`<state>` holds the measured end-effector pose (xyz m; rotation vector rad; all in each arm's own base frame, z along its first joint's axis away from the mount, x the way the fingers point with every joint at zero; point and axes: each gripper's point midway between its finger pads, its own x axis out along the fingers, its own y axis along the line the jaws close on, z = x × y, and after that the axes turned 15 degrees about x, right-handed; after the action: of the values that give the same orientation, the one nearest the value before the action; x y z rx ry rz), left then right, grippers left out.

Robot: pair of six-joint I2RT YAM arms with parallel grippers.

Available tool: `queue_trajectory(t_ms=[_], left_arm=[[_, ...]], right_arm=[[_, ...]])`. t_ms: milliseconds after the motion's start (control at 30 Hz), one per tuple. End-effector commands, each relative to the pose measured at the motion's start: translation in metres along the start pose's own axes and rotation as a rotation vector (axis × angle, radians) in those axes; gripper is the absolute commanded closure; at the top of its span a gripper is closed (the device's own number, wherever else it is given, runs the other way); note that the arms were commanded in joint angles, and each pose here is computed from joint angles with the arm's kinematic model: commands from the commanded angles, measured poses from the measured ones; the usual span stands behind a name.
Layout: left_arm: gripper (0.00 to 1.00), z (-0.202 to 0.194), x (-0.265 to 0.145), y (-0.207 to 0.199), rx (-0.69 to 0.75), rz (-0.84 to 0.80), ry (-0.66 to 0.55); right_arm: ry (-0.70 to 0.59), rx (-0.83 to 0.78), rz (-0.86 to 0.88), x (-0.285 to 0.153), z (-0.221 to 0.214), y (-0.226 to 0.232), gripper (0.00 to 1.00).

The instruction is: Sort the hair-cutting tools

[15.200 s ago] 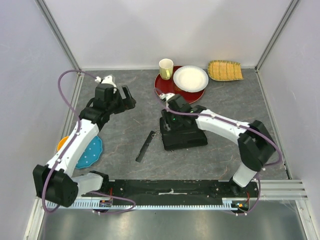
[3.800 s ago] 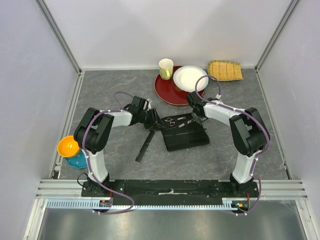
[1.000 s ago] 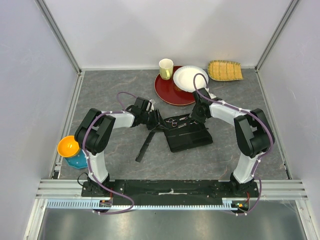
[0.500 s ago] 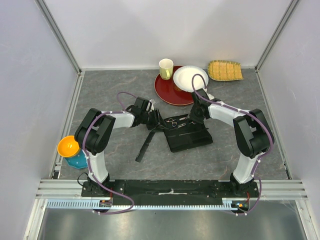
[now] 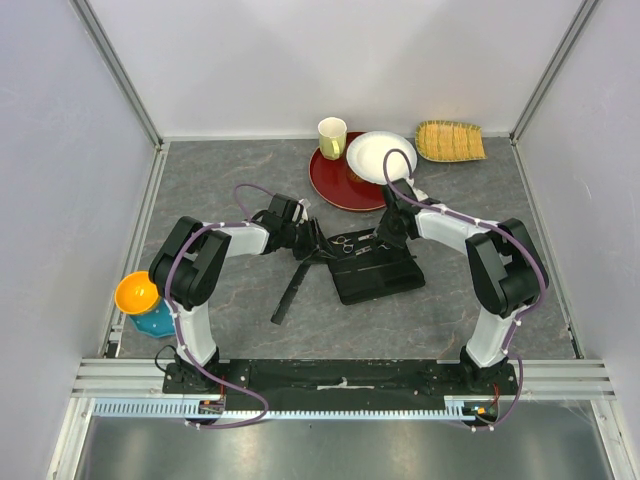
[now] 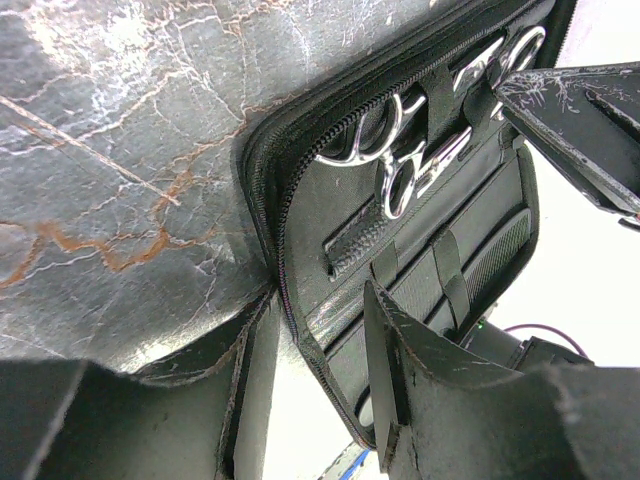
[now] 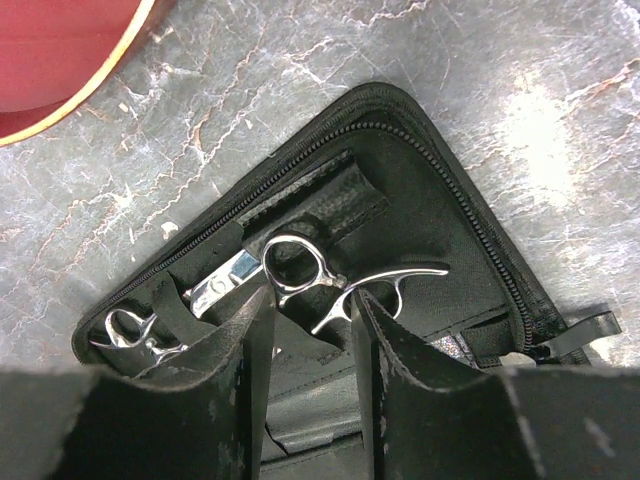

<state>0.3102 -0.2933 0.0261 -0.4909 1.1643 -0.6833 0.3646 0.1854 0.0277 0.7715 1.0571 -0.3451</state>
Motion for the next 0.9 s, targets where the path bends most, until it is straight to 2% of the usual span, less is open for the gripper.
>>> queue_trajectory(t_ms=[0, 100, 200, 300, 433, 633, 733, 867], left_arm=[[0.54, 0.012, -0.002, -0.01, 0.025, -0.013, -0.047], [0.53, 0.019, -0.009, -0.015, 0.054, -0.001, -0.071], [0.51, 0.031, -0.021, -0.019, 0.101, 0.03, -0.12], [0.49, 0.041, -0.033, -0.02, 0.145, 0.088, -0.152], [0.47, 0.059, -0.067, -0.025, 0.215, 0.189, -0.231], [0.44, 0.067, -0.129, -0.006, 0.26, 0.395, -0.345], [0.43, 0.063, -0.167, 0.007, 0.24, 0.476, -0.398], [0.43, 0.055, -0.224, 0.027, 0.181, 0.572, -0.476]], right_arm=[[0.091, -0.033, 0.086, -0.014, -0.033, 0.029, 0.56], [-0.014, -0.066, 0.063, -0.029, -0.004, 0.036, 0.5], [-0.069, -0.082, 0.098, -0.052, 0.014, 0.055, 0.37], [-0.129, -0.09, 0.145, -0.077, 0.028, 0.071, 0.31], [-0.196, -0.183, 0.181, -0.103, 0.031, 0.085, 0.26], [-0.172, -0.306, 0.226, -0.118, -0.014, 0.111, 0.26], [-0.117, -0.354, 0.241, -0.115, -0.058, 0.121, 0.26], [-0.042, -0.339, 0.198, -0.106, -0.109, 0.118, 0.26]])
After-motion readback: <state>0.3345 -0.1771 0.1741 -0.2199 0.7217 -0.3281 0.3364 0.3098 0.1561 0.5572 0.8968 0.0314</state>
